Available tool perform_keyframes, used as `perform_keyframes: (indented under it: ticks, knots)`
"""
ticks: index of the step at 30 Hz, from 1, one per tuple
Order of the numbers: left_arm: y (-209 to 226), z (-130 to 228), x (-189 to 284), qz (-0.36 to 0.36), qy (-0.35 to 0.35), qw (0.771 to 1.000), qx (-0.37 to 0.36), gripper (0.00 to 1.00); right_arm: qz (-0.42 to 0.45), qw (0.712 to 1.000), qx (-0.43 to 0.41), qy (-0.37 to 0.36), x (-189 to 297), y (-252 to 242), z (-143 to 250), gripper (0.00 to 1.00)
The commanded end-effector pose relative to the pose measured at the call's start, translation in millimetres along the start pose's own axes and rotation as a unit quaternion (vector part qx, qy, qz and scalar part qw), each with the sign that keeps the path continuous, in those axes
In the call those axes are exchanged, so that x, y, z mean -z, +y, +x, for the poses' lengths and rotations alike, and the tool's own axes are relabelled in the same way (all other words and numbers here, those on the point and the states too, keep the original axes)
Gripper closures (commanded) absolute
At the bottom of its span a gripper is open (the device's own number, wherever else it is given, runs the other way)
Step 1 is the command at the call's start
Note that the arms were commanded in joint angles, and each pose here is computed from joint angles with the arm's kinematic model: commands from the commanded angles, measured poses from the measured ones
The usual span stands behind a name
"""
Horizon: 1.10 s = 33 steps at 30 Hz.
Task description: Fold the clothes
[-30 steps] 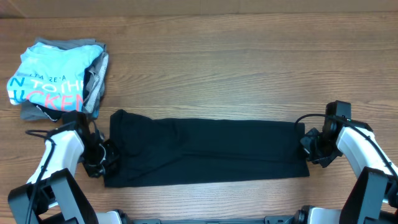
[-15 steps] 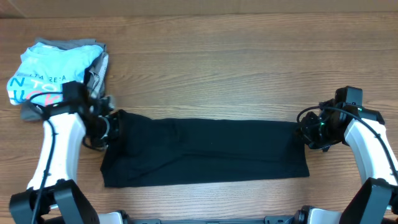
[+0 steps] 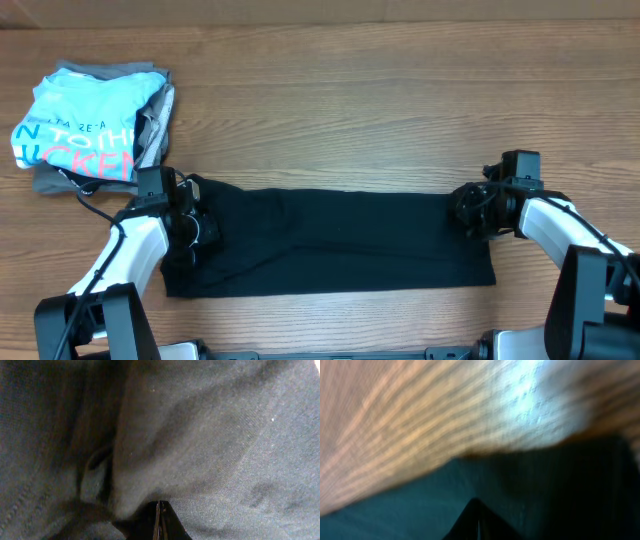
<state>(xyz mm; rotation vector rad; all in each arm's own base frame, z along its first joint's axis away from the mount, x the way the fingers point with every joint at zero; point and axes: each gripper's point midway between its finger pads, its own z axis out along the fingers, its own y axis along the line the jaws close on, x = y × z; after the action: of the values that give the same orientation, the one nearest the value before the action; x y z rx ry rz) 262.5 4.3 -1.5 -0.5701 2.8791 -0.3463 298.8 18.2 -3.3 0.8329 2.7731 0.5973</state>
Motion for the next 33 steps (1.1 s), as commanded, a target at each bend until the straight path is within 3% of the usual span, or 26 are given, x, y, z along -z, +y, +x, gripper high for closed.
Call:
perform_keyframes:
  ticks: [1,6,11,15,19,22,26,28,33]
  knots:
    - [15.2,-6.6,-6.4,-0.034,-0.026,0.999,0.021,0.96,0.079,0.994,-0.067,-0.02,-22.8,-39.0,-6.5,0.95]
    - [2.9,-33.6,-4.0,-0.005,-0.079,0.997,0.009,0.96,0.058,0.983,-0.151,-0.088,-30.7,-50.2,-48.0,0.96]
    - [-22.1,-63.1,5.0,0.055,-0.133,0.99,-0.012,0.96,0.018,0.986,-0.117,-0.118,-17.6,-37.6,-81.0,0.96]
    - [-39.6,-86.2,22.9,0.083,-0.155,0.984,-0.025,0.96,-0.066,0.994,-0.028,-0.077,4.3,4.0,-84.4,0.74]
    - [-50.5,-104.4,50.6,0.076,-0.15,0.984,-0.056,0.94,-0.088,0.995,0.001,-0.056,44.9,18.9,-83.4,0.67]
    - [-58.6,-110.7,74.0,0.072,-0.136,0.985,-0.079,0.83,-0.078,0.996,-0.011,-0.044,73.2,17.1,-77.6,0.63]
    - [-68.4,-104.5,99.9,0.074,-0.103,0.985,-0.116,0.68,-0.038,0.998,-0.047,-0.015,87.7,-5.4,-60.6,0.49]
    - [-69.3,-97.1,112.3,0.068,-0.08,0.986,-0.131,0.62,0.027,0.998,-0.057,-0.003,89.2,-38.6,-52.7,0.35]
    - [-68.3,-87.3,118.3,0.063,-0.057,0.985,-0.151,0.51,0.029,0.997,-0.066,0.005,92.6,-51.1,-49.8,0.34]
